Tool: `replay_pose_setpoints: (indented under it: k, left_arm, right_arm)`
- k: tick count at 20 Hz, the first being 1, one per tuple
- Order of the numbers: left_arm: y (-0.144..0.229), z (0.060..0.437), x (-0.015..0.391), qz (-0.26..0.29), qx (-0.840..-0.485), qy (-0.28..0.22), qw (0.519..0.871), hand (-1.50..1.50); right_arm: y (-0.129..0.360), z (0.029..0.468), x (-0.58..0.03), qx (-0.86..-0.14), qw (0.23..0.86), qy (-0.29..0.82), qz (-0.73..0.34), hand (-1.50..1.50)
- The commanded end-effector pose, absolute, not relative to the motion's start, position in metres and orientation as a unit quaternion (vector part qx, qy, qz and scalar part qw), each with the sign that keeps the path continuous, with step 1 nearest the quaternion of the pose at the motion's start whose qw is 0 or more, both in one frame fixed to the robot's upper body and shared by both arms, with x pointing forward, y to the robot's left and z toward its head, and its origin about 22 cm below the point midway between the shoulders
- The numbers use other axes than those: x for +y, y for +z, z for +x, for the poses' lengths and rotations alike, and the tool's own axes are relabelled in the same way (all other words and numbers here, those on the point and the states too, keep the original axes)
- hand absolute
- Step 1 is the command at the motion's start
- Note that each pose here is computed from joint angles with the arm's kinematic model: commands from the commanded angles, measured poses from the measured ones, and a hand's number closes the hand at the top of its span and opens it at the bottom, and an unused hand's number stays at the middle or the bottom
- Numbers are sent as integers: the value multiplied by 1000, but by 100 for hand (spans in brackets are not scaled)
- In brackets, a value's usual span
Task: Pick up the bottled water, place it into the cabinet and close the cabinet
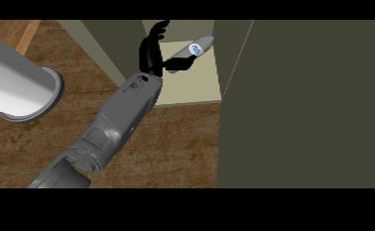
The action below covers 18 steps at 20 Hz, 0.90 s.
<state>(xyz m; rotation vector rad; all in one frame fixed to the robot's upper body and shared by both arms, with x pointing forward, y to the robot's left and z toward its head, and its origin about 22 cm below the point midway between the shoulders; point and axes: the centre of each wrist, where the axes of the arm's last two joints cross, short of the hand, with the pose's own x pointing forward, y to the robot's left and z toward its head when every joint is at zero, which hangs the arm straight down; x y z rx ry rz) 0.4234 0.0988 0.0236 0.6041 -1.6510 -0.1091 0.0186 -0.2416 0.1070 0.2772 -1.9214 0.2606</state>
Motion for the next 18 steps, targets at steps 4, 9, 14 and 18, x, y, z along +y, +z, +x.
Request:
replay_pose_setpoints:
  k: [4, 9, 14, 18]
  left_arm:
    - [53, 435, 89, 220, -764, -41, 605, -150]
    - [71, 437, 90, 92, -827, 54, 552, 150]
    - [65, 432, 78, 10, -830, 42, 556, 150]
    - [46, 422, 82, -6, -836, 48, 547, 150]
  right_arm:
    - [116, 16, -240, -819, 548, 86, 147, -150]
    - [132, 14, -239, -821, 544, 96, 146, -150]
    - [129, 18, -243, -820, 545, 97, 146, -150]
    - [124, 17, -239, -819, 547, 102, 140, -150]
